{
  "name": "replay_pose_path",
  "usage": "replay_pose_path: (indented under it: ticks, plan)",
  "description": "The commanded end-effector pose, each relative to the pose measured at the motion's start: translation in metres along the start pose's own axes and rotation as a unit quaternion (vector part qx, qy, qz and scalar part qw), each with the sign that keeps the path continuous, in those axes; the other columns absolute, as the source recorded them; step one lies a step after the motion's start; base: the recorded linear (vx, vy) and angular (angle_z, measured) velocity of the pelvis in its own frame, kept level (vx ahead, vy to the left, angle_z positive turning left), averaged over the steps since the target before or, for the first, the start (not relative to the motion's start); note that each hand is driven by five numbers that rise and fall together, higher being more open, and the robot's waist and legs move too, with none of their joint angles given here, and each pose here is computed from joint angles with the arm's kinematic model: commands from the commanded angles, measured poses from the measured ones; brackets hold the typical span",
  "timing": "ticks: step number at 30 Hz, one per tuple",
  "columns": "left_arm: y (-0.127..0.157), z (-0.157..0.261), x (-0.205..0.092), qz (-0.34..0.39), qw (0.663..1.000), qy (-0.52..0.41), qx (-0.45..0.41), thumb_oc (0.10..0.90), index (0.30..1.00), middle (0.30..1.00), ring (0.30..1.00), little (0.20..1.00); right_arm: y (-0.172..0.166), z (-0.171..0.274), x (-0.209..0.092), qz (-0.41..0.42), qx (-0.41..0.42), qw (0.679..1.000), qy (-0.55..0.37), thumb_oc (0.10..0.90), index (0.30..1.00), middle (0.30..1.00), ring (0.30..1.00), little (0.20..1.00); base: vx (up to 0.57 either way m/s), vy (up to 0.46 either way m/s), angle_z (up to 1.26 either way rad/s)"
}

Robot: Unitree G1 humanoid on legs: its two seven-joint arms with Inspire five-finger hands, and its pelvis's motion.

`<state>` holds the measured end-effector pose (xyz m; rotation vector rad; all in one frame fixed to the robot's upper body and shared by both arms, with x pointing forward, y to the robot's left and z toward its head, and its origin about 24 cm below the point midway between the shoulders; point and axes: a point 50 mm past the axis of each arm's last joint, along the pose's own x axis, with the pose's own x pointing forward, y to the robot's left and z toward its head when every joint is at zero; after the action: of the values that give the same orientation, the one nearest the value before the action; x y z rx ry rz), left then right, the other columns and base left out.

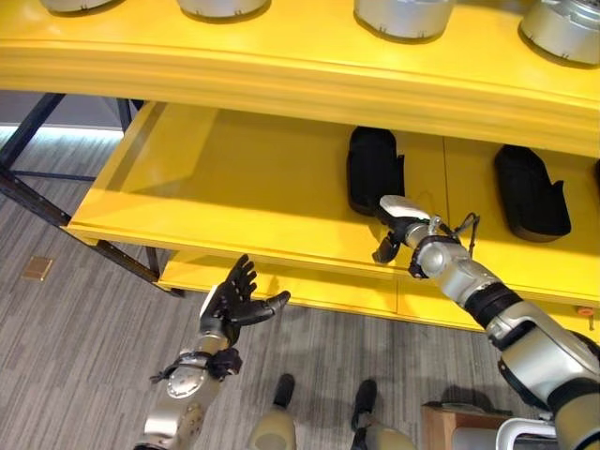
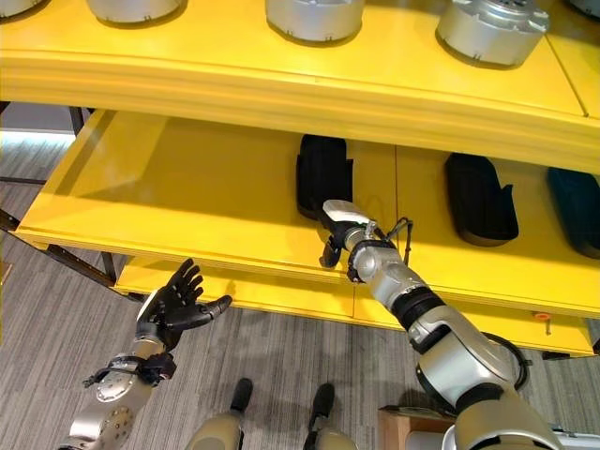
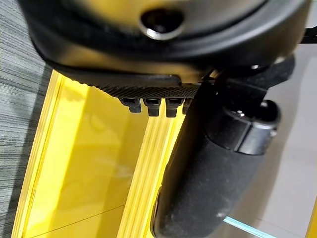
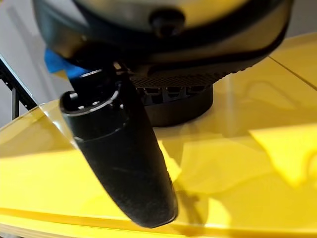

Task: Move parts from the plastic box to the shelf.

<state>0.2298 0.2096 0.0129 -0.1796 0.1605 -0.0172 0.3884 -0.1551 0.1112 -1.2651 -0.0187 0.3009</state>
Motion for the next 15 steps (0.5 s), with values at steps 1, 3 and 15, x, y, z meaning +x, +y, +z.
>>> replay_pose_path:
  ticks: [1,3,15]
  plan:
    - [-0.004,0.03,0.002,-0.025,0.997,-0.079,0.007,0.9,1.0,1.0,1.0,1.0,-0.021,0.012,0.004,-0.033,0.019,0.999,-0.032,0.9,1.0,1.0,1.0,1.0,0.0,0.0,0.0]
    - [-0.004,0.03,0.002,-0.028,0.997,-0.077,0.01,0.9,1.0,1.0,1.0,1.0,-0.015,0.009,0.005,-0.021,0.038,0.999,-0.023,0.9,1.0,1.0,1.0,1.0,0.0,0.0,0.0]
    - [-0.008,0.031,0.002,-0.039,0.996,-0.078,0.015,0.9,1.0,1.0,1.0,1.0,-0.005,0.003,0.004,0.002,0.08,0.997,-0.011,0.9,1.0,1.0,1.0,1.0,0.0,0.0,0.0]
